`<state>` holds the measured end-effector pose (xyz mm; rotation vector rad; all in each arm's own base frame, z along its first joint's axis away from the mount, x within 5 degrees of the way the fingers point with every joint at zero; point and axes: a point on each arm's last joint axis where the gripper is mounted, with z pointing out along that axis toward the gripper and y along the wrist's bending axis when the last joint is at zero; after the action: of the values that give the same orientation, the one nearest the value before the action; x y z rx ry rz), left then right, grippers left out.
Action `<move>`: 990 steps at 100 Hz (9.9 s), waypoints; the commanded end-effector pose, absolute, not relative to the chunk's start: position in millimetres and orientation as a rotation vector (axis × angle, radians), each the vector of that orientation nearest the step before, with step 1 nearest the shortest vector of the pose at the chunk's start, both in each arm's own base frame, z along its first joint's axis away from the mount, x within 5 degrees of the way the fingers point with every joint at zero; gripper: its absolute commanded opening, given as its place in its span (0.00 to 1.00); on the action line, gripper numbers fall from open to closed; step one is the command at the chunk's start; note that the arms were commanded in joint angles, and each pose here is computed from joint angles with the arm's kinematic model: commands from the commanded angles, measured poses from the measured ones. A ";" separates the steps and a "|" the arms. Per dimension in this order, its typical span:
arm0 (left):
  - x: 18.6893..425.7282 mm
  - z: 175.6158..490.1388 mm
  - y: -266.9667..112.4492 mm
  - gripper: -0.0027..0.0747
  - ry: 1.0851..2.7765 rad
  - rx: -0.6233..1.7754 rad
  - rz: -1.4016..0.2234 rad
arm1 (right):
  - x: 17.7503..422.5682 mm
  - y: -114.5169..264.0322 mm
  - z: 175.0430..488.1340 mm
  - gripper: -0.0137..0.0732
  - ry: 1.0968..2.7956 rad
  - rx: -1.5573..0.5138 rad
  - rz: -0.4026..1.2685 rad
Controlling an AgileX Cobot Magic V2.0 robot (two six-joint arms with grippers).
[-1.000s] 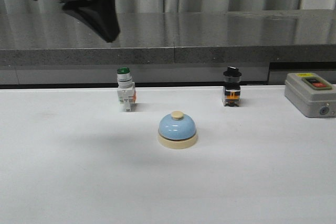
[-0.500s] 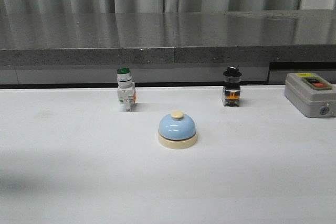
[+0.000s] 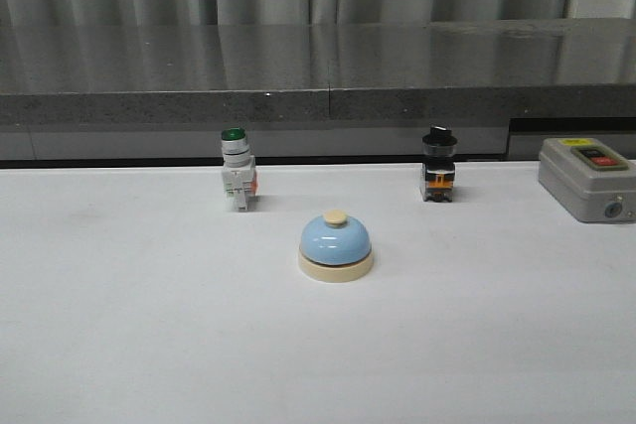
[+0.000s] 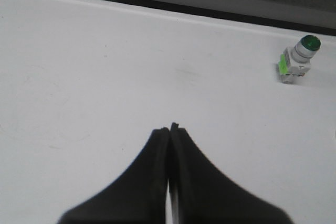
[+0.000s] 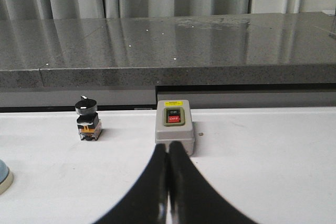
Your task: Place and press bell with both arms
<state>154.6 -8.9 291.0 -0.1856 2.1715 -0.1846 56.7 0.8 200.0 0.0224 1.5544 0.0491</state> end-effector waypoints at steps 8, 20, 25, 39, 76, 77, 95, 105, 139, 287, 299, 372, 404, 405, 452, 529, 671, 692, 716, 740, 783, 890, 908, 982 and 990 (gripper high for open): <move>137.6 305.1 -8.1 0.01 1.973 -0.191 -0.218 | 54.0 1.0 213.3 0.09 1.441 0.015 0.044; 123.2 307.9 -7.5 0.01 1.917 -0.183 -0.222 | 54.0 1.0 213.3 0.09 1.441 0.015 0.044; 117.9 306.8 -7.4 0.01 1.921 -0.180 -0.222 | 54.0 1.0 213.3 0.09 1.441 0.015 0.044; 104.2 302.5 -7.9 0.01 1.989 -0.180 -0.226 | 54.0 1.0 213.3 0.09 1.441 0.015 0.044; 76.6 298.3 -3.0 0.01 1.938 -0.129 -0.141 | 54.0 1.0 213.3 0.09 1.441 0.015 0.044; 76.0 297.6 -3.0 0.01 1.937 -0.129 -0.141 | 54.0 1.0 213.3 0.09 1.441 0.015 0.044; 73.0 274.9 -2.6 0.01 1.757 -0.107 -0.142 | 54.0 1.0 213.3 0.09 1.441 0.015 0.044; 75.3 258.6 -2.9 0.01 1.587 -0.093 -0.152 | 54.0 1.0 213.3 0.09 1.441 0.015 0.044; 58.6 213.0 -1.5 0.01 1.453 -0.084 -0.133 | 54.0 1.0 213.3 0.09 1.441 0.015 0.044; 54.9 204.5 -1.0 0.01 1.446 -0.088 -0.129 | 46.2 -1.4 276.9 0.09 1.583 0.039 0.027; 54.9 204.5 -1.0 0.01 1.446 -0.088 -0.129 | 51.0 -2.0 287.6 0.09 1.698 0.048 0.019; 54.9 204.5 -1.0 0.01 1.446 -0.088 -0.129 | 152.1 21.1 331.8 0.09 2.056 -0.072 0.131; 54.9 204.5 -1.0 0.01 1.446 -0.088 -0.129 | 208.5 66.8 329.9 0.09 2.184 -0.259 0.226; 54.9 204.5 -1.0 0.01 1.446 -0.088 -0.129 | 211.1 69.1 329.8 0.09 2.188 -0.267 0.229; 54.9 204.5 -1.0 0.01 1.446 -0.088 -0.129 | 282.4 149.1 320.5 0.09 2.264 -0.590 0.280; 54.9 204.5 -1.0 0.01 1.446 -0.088 -0.129 | 348.6 233.7 260.6 0.09 2.543 -0.826 0.256; 54.9 204.5 -1.0 0.01 1.446 -0.088 -0.129 | 320.3 115.5 306.1 0.09 2.579 -0.433 0.128; 54.9 204.5 -1.0 0.01 1.446 -0.088 -0.129 | 300.8 68.9 312.7 0.09 2.570 -0.264 0.091; 54.9 204.5 -1.0 0.01 1.446 -0.088 -0.129 | 273.8 29.3 317.1 0.09 2.536 -0.107 0.051; 54.9 204.5 -1.0 0.01 1.446 -0.088 -0.129 | 243.6 13.3 311.9 0.09 2.496 0.008 0.048; 54.9 204.5 -1.0 0.01 1.446 -0.088 -0.129 | 185.8 10.0 304.8 0.09 2.301 0.009 0.059; 54.9 204.5 -1.0 0.01 1.446 -0.088 -0.129 | 40.7 1.8 260.7 0.09 1.677 0.002 0.076; 54.9 204.4 -1.0 0.01 1.446 -0.088 -0.129 | 35.8 -0.5 258.1 0.09 1.604 -0.028 0.017; 54.9 204.4 -1.0 0.01 1.446 -0.088 -0.129 | 54.1 3.1 213.6 0.09 1.439 -0.029 0.059; 54.9 204.4 -1.0 0.01 1.446 -0.088 -0.129 | 54.1 3.1 214.0 0.09 1.434 -0.029 0.059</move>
<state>55.9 -1.0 209.8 -0.0909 1.5129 -0.1262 56.7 3.2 199.5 -0.0306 1.5579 0.0603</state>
